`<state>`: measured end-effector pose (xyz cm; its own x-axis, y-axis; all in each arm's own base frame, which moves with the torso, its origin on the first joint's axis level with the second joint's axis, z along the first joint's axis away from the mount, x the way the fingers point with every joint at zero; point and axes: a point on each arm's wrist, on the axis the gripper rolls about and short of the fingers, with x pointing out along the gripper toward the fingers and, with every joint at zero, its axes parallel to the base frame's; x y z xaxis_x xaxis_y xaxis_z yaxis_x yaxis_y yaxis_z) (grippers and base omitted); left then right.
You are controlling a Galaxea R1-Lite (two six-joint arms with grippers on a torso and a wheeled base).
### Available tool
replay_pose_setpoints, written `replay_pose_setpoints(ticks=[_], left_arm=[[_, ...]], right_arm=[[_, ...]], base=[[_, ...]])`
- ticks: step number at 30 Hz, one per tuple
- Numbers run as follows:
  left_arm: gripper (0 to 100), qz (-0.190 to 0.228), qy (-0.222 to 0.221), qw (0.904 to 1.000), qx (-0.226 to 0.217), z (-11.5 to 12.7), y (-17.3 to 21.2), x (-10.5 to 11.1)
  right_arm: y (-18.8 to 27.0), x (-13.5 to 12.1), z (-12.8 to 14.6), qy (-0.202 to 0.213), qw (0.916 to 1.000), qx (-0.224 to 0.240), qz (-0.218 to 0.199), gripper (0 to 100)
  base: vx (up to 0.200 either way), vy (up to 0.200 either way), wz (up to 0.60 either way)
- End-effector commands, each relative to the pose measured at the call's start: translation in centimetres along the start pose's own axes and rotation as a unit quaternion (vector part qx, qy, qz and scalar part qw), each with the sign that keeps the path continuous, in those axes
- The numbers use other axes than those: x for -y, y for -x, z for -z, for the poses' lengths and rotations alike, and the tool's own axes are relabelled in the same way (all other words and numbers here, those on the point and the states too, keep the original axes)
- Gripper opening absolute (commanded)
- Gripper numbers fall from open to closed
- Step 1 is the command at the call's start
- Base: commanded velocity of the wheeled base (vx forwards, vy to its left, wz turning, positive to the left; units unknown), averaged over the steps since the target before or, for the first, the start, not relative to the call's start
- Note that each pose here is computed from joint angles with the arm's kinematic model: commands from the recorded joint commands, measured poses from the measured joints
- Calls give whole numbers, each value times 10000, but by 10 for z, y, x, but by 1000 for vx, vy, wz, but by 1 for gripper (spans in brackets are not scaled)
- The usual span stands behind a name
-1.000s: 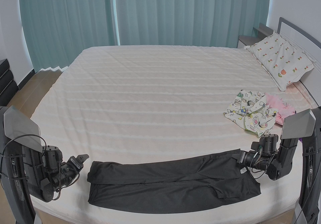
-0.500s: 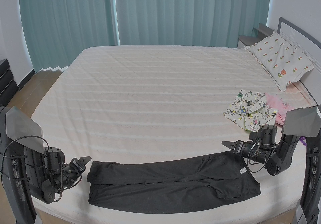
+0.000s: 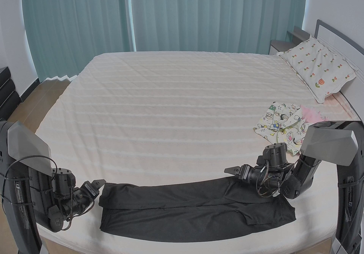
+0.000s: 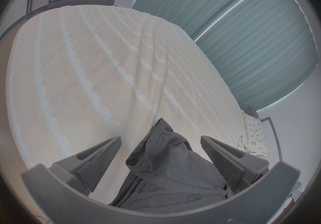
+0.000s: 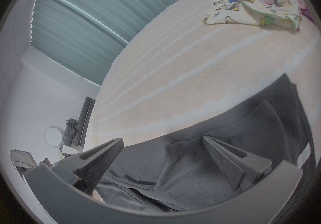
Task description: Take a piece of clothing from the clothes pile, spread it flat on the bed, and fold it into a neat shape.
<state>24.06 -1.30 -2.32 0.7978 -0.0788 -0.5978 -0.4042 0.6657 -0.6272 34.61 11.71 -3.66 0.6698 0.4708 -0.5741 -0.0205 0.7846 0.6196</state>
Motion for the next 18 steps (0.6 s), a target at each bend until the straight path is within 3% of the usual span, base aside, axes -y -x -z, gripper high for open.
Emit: replay_pose_setpoints(ticks=[1,11,18], left_arm=[[100,59,-4,10000,50,-1,0,1],[100,49,-14,10000,50,-1,0,1],[100,49,-14,10000,50,-1,0,1]], right_arm=[[-7,-3,2,29,10000,-42,-47,100],[2,-14,-7,82,9997,212,-62,100],[15,-16,10,26,10000,-31,20,100]], base=[[0,0,0],[0,0,0],[0,0,0]])
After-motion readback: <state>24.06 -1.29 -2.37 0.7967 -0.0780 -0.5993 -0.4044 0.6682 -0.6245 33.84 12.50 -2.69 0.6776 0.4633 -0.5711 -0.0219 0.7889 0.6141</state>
